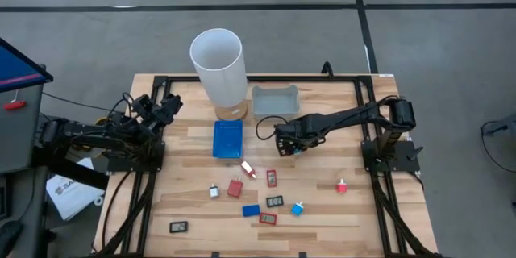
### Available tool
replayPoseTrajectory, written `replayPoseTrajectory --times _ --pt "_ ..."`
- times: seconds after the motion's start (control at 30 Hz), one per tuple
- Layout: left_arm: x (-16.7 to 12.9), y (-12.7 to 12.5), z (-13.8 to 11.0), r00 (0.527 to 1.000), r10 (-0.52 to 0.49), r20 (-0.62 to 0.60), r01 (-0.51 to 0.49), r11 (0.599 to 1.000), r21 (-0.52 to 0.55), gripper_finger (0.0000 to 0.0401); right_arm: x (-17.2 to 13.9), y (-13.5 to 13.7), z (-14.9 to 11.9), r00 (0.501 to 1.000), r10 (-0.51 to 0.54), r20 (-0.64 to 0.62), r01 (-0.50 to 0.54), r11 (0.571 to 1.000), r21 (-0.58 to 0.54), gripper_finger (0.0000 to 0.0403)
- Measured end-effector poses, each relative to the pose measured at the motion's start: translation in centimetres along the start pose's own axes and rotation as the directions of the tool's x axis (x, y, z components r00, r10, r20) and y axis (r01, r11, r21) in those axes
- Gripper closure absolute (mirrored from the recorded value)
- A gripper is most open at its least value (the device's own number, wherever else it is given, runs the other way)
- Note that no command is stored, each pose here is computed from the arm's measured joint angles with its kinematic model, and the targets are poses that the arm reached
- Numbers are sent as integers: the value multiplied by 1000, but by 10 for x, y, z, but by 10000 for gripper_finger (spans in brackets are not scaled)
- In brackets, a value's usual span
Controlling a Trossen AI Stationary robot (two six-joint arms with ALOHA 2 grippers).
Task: Pick & Place Office items
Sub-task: Put the top blue charger adapter into the gray bin
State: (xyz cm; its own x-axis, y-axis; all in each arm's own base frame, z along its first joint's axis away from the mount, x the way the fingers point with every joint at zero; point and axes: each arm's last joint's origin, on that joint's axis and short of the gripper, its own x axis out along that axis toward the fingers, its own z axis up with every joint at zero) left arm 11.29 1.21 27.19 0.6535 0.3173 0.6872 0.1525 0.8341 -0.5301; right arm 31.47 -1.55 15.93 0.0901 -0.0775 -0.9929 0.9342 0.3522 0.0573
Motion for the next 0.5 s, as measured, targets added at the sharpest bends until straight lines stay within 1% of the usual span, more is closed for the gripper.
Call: replayPoseTrajectory --times 0.17,0.33,0.5 --pt "0 0 0 1000 5 3 -5 1000 5 358 1 1 -1 1000 8 0 -8 1000 0 117" --pt "0 0 0 1000 5 3 -5 1000 14 358 10 -4 -5 999 24 -44 -23 1000 17 117" --pt "0 0 0 1000 5 4 -5 1000 14 358 12 -5 -6 999 24 -46 -22 999 28 117"
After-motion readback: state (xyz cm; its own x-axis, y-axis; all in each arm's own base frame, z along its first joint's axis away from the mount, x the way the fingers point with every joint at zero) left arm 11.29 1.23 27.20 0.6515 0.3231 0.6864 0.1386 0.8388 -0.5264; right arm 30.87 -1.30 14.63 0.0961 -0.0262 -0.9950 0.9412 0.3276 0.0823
